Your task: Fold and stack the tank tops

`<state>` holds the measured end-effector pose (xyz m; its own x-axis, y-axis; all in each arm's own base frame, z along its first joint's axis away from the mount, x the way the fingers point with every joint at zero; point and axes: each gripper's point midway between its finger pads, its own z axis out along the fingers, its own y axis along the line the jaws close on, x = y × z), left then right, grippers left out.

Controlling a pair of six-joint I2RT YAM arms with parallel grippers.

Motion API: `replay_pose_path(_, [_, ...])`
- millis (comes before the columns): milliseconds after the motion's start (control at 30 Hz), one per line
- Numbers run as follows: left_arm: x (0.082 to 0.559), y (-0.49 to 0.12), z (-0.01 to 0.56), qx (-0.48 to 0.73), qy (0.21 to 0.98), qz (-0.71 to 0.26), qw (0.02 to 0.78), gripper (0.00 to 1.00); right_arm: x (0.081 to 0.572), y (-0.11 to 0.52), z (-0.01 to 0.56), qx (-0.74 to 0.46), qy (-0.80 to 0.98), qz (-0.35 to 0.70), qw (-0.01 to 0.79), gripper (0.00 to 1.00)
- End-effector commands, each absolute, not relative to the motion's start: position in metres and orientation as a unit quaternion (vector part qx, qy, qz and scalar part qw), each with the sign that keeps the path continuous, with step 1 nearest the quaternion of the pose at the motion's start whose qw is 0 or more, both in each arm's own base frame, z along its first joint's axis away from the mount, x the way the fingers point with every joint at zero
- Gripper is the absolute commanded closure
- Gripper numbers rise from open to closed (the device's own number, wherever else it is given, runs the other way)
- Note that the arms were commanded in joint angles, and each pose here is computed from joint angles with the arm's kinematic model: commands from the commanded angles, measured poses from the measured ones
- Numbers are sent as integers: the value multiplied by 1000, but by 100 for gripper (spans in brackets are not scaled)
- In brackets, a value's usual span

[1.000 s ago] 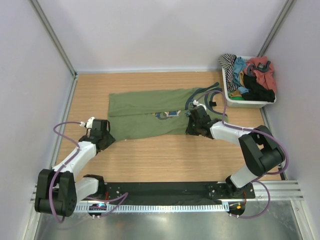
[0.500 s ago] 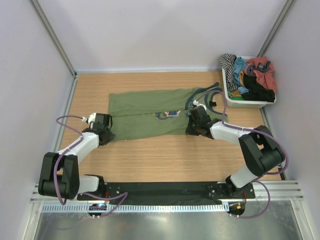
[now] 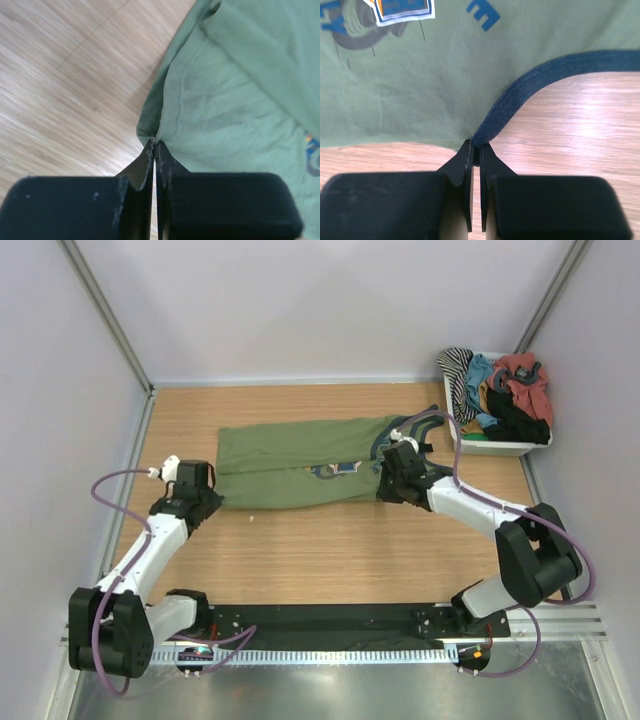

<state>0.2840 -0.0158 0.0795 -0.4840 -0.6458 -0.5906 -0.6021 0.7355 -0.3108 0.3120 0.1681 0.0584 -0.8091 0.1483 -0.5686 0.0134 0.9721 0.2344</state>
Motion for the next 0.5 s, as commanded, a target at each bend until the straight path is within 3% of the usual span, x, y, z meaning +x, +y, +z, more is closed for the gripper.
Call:
replay_pose_path(0, [294,-6,105,-397,836,-41,377,100,324,148,90,52,936,80,338,99])
replay_pose_path(467, [311,-20,98,-402,837,-85,362,100,336,160,102,45,935,128,328,99])
